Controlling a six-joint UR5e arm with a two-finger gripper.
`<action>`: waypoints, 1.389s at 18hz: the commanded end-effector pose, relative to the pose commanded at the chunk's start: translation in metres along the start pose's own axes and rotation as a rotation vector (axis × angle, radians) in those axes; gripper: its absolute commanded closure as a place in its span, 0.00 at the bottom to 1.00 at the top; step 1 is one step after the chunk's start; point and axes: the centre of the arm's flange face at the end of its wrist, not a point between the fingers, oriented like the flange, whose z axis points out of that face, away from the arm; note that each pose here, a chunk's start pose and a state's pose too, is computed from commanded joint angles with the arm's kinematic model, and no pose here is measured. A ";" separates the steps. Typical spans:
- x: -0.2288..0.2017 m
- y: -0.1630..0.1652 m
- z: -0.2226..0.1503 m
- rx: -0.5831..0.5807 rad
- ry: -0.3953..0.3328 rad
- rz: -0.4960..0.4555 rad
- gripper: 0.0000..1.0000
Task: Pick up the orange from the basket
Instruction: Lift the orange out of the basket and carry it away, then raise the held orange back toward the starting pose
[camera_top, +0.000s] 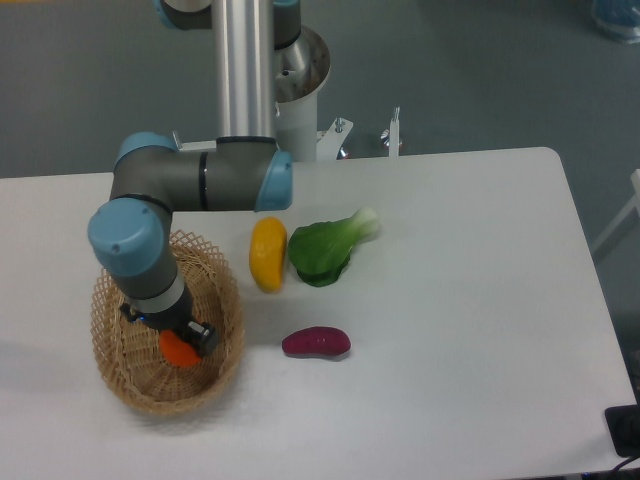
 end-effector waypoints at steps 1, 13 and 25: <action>-0.011 0.003 -0.006 0.012 -0.001 -0.012 0.61; -0.130 0.056 -0.032 0.036 -0.045 -0.027 0.59; -0.269 0.161 -0.044 0.011 -0.099 0.152 0.57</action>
